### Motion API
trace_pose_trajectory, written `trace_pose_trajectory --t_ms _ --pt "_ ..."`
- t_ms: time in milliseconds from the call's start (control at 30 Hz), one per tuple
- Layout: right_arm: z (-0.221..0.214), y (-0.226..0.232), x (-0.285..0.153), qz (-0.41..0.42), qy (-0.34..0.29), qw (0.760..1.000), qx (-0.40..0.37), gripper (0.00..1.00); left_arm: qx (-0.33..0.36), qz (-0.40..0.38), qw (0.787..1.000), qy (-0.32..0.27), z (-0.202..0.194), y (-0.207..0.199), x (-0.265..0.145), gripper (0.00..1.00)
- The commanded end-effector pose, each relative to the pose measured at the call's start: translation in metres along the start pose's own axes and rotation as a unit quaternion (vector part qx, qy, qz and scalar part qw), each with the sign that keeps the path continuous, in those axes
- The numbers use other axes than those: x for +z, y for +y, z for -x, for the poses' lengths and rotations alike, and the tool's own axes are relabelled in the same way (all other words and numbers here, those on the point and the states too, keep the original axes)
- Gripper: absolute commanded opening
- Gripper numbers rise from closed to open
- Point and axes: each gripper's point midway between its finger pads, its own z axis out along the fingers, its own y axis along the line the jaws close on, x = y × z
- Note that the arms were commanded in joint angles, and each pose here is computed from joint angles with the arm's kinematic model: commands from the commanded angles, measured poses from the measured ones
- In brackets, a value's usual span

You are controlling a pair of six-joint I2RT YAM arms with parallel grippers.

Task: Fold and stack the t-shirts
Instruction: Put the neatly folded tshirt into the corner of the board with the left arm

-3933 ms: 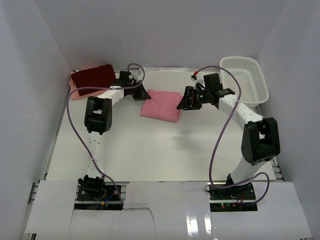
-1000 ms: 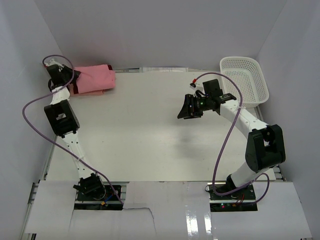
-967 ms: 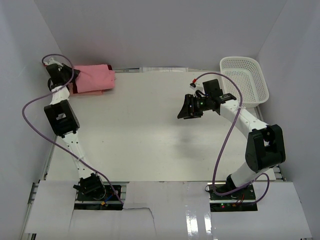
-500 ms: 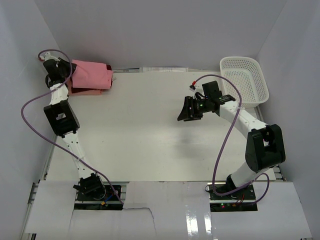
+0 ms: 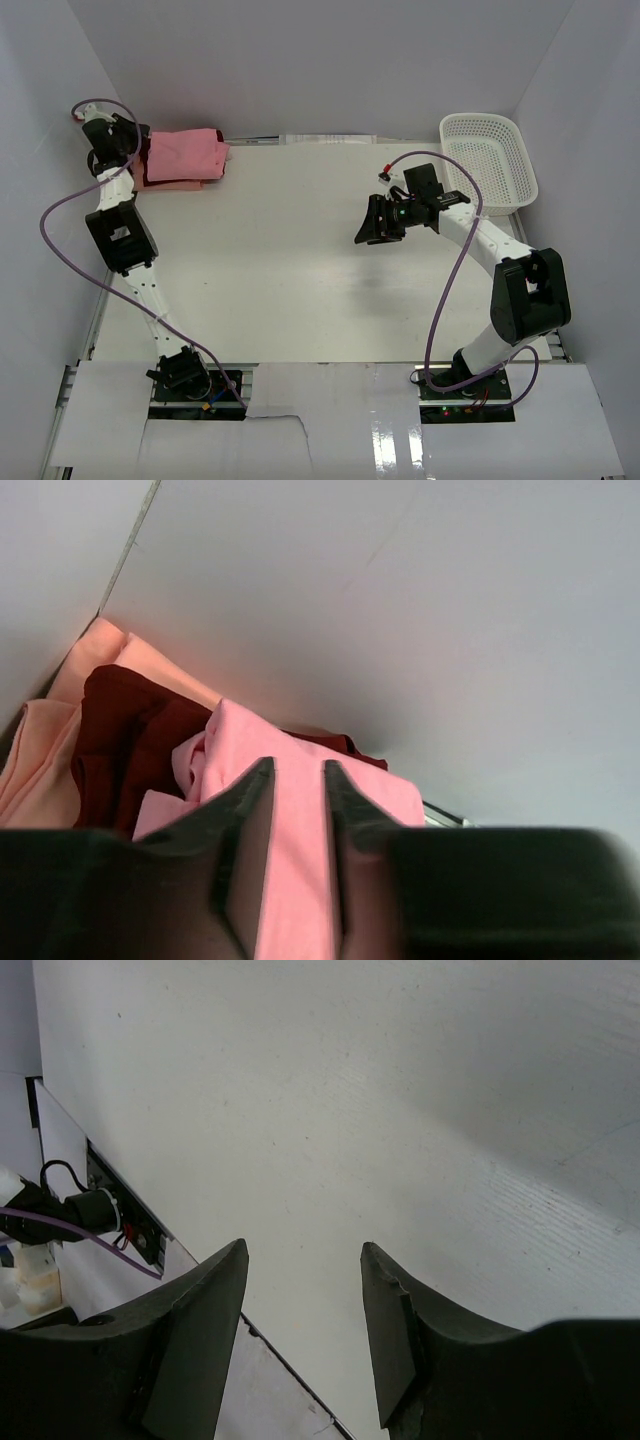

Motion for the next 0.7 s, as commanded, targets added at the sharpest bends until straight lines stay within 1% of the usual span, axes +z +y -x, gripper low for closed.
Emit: trace_pose_trajectory --t_ms 0,67,200,267,300,333,367,400,433,467,500,533,567,600,633,667 --pt "0.001 0.007 0.001 0.016 -0.003 1.000 -0.013 0.55 -0.006 -0.008 1.000 -0.027 0.026 0.002 -0.005 0.39" --pt "0.002 0.009 0.001 0.017 -0.004 1.000 -0.014 0.56 -0.012 -0.015 1.000 -0.024 0.026 -0.002 -0.006 0.46" --pt "0.003 0.009 0.001 0.015 -0.007 1.000 -0.017 0.56 -0.012 -0.041 0.999 -0.027 0.038 -0.020 -0.010 0.46" --pt "0.003 0.009 0.000 0.014 -0.009 1.000 -0.019 0.56 -0.012 -0.059 0.998 -0.015 0.035 -0.032 -0.015 0.46" --pt "0.005 0.008 -0.001 0.006 -0.013 1.000 -0.021 0.56 -0.007 -0.071 0.997 -0.018 0.046 -0.050 -0.025 0.46" --pt "0.006 0.009 -0.001 0.004 -0.016 1.000 -0.027 0.56 -0.006 -0.082 0.997 -0.010 0.045 -0.060 -0.032 0.47" --pt "0.008 0.011 -0.004 0.002 -0.021 0.999 -0.033 0.56 -0.008 -0.076 0.997 0.007 0.031 -0.057 -0.037 0.47" --pt "0.011 0.012 -0.006 -0.003 -0.027 0.999 -0.045 0.56 -0.001 -0.083 0.997 0.004 0.043 -0.079 -0.053 0.50" --pt "0.015 0.014 -0.010 -0.005 -0.034 0.998 -0.053 0.56 0.000 -0.072 0.997 0.003 0.046 -0.082 -0.061 0.52" --pt "0.018 0.014 -0.013 -0.013 -0.042 0.997 -0.060 0.56 0.001 -0.058 0.998 0.019 0.031 -0.075 -0.070 0.55" --pt "0.022 0.016 -0.017 -0.016 -0.051 0.996 -0.069 0.56 0.015 -0.056 0.998 0.012 0.047 -0.094 -0.091 0.58" --pt "0.026 0.018 -0.021 -0.019 -0.059 0.995 -0.080 0.56 0.024 -0.037 0.999 0.013 0.048 -0.096 -0.101 0.66" --pt "0.031 0.023 -0.030 -0.024 -0.078 0.992 -0.094 0.57 0.035 -0.015 0.999 0.013 0.048 -0.096 -0.112 0.71" --pt "0.037 0.026 -0.035 -0.026 -0.093 0.990 -0.104 0.58 0.049 0.005 0.998 0.037 0.024 -0.086 -0.124 0.77" --pt "0.040 0.028 -0.039 -0.028 -0.104 0.988 -0.113 0.59 0.069 0.000 0.998 0.008 0.047 -0.111 -0.154 0.89" --pt "0.045 0.037 -0.050 -0.022 -0.124 0.984 -0.129 0.62 0.074 0.014 0.997 0.000 0.047 -0.112 -0.169 0.93"
